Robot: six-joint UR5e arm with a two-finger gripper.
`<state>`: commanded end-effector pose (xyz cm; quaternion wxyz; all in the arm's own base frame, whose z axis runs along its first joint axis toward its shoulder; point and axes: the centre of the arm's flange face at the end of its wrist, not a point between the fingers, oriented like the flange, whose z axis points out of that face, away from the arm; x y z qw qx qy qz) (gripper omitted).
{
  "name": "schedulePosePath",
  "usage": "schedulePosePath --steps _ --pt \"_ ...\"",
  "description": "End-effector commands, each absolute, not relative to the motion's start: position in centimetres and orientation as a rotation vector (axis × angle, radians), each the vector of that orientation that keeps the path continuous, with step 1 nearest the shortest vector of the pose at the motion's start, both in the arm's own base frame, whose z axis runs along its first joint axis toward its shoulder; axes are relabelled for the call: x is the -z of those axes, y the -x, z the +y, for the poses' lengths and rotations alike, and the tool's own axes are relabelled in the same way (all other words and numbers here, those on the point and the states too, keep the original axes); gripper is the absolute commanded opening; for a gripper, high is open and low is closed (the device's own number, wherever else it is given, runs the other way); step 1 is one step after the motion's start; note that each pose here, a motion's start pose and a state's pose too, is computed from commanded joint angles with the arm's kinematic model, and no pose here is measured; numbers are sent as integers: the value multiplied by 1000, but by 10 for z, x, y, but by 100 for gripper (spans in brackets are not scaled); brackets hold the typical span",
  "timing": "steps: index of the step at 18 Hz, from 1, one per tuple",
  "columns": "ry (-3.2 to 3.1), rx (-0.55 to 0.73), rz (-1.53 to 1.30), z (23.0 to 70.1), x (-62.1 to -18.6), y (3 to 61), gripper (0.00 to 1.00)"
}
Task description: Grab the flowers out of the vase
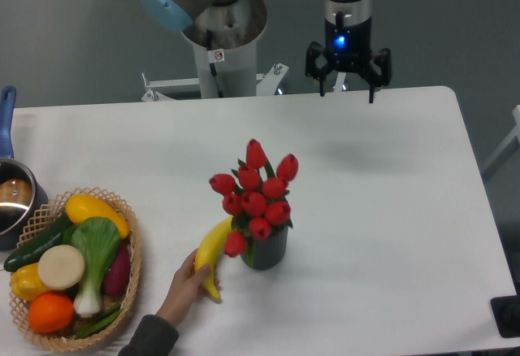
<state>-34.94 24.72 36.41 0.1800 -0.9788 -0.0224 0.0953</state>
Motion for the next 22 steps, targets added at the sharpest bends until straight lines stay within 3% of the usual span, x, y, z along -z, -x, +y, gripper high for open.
schedulePosePath --steps 9,14,17,22 --pt "2403 -92 47 283 -376 325 100" --pt "2222 67 118 317 -370 314 100" --pt "2209 72 185 345 -352 333 100" --pt "2195 49 205 361 -361 361 100"
